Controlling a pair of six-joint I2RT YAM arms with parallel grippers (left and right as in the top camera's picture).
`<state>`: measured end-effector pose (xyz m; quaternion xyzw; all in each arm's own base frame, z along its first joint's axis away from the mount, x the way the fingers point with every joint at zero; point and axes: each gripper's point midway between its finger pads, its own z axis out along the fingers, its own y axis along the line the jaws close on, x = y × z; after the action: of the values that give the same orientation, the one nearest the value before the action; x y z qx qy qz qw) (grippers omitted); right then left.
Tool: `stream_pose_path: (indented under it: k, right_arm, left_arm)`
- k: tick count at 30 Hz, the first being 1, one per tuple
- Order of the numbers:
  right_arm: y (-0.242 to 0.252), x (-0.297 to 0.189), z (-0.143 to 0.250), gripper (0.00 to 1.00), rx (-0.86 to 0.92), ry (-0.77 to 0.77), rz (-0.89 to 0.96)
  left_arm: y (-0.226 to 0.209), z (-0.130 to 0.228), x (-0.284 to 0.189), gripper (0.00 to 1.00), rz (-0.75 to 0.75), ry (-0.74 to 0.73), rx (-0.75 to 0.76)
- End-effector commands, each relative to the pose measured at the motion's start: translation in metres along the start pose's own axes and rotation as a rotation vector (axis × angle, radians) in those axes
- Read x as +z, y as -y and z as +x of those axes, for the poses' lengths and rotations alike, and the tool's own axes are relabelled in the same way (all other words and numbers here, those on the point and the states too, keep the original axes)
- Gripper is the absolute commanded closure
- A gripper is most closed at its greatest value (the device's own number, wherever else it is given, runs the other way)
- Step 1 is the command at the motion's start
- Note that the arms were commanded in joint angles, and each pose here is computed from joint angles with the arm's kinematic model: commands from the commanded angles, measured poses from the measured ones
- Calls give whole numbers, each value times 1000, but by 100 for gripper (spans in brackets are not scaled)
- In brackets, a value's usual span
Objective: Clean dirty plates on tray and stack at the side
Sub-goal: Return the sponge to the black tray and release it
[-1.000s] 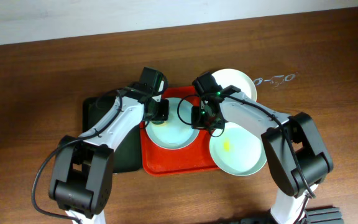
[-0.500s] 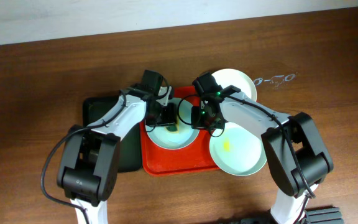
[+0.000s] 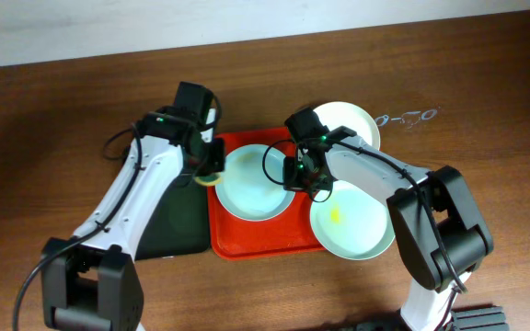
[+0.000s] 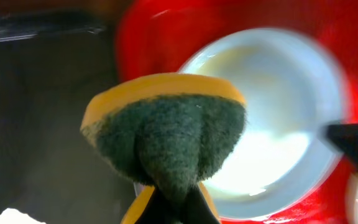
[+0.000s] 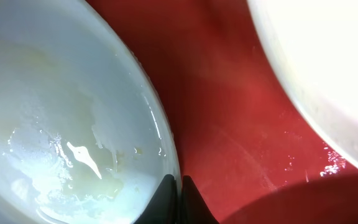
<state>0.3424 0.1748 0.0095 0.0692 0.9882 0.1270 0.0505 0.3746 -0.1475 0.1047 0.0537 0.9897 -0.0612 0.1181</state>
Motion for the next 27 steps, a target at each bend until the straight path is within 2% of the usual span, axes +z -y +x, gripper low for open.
stream_pose_path:
  k: [1,6,12,19,20,22,23,26,27]
  right_arm:
    - [2,4,5,96,-9,-12,17]
    - [2,4,5,96,-9,-12,17]
    - [2,4,5,96,-9,-12,17]
    - [2,4,5,96,-9,-13,17]
    - [2,4,5,95,-9,-13,17]
    - [2,4,5,95,-9,-12,17]
    - [2,4,5,90,-9,-12,17]
    - [2,4,5,84,-9,-12,17]
    - [2,4,5,79,-9,-12,17]
  left_arm:
    - [-61,15,-11,100,-200,-62,-53]
    - [-98,32,2,100,-233,-111,-129]
    - [-104,51,43,100,-235,-102,-109]
    - [-112,66,52,97,-266,-126,-102]
    - [-111,66,52,85,-264,-127,-102]
    - [-110,63,47,45,-264,-131,-102]
    - [-109,58,38,41,-264,-129,-103]
    - [-112,33,1,40,-261,-68,-161]
    - [-115,21,-17,37,-259,-23,-202]
